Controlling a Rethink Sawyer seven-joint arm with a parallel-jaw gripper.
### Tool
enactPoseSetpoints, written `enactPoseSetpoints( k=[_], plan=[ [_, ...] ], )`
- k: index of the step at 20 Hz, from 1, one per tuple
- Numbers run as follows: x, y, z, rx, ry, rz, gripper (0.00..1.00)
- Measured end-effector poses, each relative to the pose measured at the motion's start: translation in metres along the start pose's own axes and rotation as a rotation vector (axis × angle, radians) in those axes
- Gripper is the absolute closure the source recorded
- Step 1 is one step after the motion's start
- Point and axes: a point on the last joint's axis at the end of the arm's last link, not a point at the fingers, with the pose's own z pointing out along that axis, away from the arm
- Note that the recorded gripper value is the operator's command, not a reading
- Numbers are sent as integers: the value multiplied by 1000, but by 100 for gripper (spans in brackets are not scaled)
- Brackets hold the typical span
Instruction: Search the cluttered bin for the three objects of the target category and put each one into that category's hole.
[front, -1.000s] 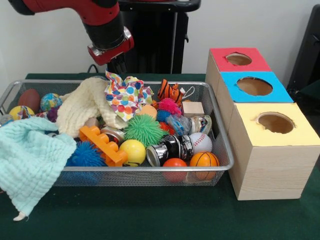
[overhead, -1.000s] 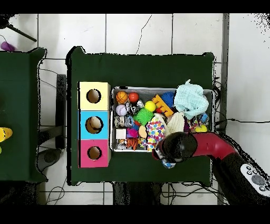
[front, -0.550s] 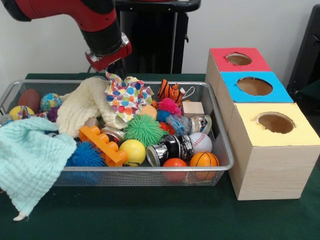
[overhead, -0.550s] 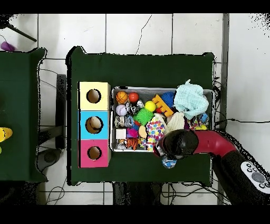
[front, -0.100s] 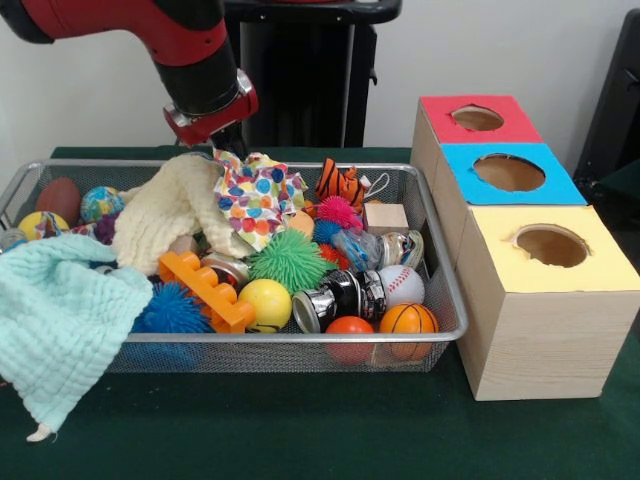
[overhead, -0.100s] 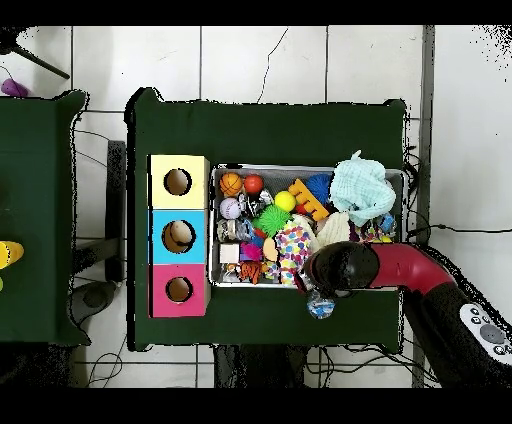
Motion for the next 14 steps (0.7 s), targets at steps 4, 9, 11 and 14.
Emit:
enactPoseSetpoints(
  k=[4, 9, 11, 14],
  plan=[
    [-1, -2, -1, 4, -2, 2, 0],
    [-1, -3, -1, 6, -3, 2, 0],
    [-1, -4, -2, 8, -3, 3, 0],
    [2, -7, -7, 15, 6, 8, 0]
  ],
)
